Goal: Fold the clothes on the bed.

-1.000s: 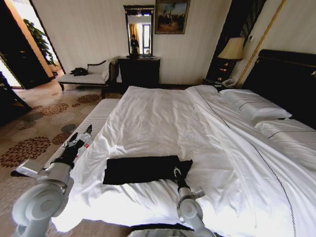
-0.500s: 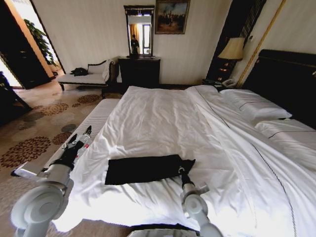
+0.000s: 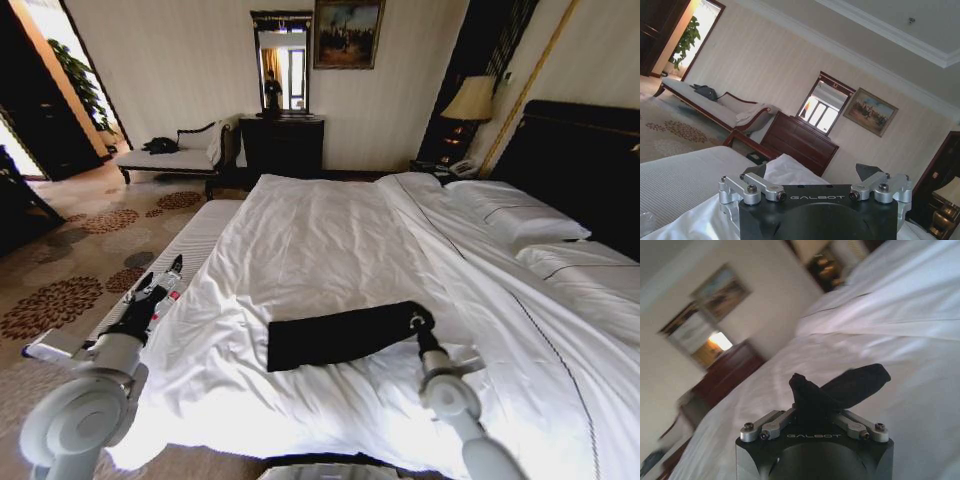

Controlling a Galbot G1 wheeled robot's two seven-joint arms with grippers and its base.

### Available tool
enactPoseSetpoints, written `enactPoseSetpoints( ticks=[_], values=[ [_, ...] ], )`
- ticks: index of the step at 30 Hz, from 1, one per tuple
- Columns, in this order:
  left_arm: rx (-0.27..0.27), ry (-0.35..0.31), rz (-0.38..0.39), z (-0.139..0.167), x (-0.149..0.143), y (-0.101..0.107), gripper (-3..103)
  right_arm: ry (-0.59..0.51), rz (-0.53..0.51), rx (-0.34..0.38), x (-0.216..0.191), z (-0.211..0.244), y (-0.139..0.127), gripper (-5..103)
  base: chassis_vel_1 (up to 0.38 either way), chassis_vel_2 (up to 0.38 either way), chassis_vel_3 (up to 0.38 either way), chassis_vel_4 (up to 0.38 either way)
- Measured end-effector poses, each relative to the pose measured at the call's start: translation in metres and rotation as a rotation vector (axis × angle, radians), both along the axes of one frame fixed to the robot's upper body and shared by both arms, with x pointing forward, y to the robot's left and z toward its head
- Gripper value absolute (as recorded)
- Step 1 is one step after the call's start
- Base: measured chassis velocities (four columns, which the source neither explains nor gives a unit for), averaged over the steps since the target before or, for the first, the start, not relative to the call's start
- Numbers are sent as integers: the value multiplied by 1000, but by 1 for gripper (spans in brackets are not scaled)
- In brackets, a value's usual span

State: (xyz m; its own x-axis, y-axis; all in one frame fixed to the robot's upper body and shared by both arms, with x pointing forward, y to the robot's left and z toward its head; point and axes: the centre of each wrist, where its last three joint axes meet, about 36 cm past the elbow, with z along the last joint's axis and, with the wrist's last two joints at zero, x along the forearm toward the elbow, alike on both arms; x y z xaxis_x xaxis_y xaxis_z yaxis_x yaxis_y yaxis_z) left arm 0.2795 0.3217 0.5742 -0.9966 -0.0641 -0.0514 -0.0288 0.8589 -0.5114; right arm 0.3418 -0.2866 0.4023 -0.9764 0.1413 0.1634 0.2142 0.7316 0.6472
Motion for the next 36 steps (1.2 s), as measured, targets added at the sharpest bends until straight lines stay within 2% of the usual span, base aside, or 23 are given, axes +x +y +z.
enactPoseSetpoints(
  ticks=[3, 4, 8, 9, 13, 20, 29, 36],
  values=[
    [12, 2, 10, 1, 0, 3, 100, -107, 148, -41, -4, -5, 34, 4, 0, 0, 0, 0],
    [12, 2, 10, 1, 0, 3, 100, -107, 148, -41, -4, -5, 34, 4, 0, 0, 0, 0],
    [22, 10, 10, 1, 2, 5, 100, -222, 323, -45, -8, -12, 79, 4, 0, 0, 0, 0],
    [22, 10, 10, 1, 2, 5, 100, -222, 323, -45, -8, -12, 79, 4, 0, 0, 0, 0],
    [21, 21, 15, -1, 4, 7, 100, -287, 496, -134, -17, -43, 109, 4, 0, 0, 0, 0],
    [21, 23, 24, -2, 4, 9, 100, -288, 587, -165, -26, -73, 137, 4, 0, 0, 0, 0],
    [5, 32, 25, -8, 7, 7, 100, -287, 665, -161, -30, -99, 173, 4, 0, 0, 0, 0],
    [8, 35, 27, -9, 7, 6, 100, -269, 708, -207, -28, -118, 181, 4, 0, 0, 0, 0]
  ],
)
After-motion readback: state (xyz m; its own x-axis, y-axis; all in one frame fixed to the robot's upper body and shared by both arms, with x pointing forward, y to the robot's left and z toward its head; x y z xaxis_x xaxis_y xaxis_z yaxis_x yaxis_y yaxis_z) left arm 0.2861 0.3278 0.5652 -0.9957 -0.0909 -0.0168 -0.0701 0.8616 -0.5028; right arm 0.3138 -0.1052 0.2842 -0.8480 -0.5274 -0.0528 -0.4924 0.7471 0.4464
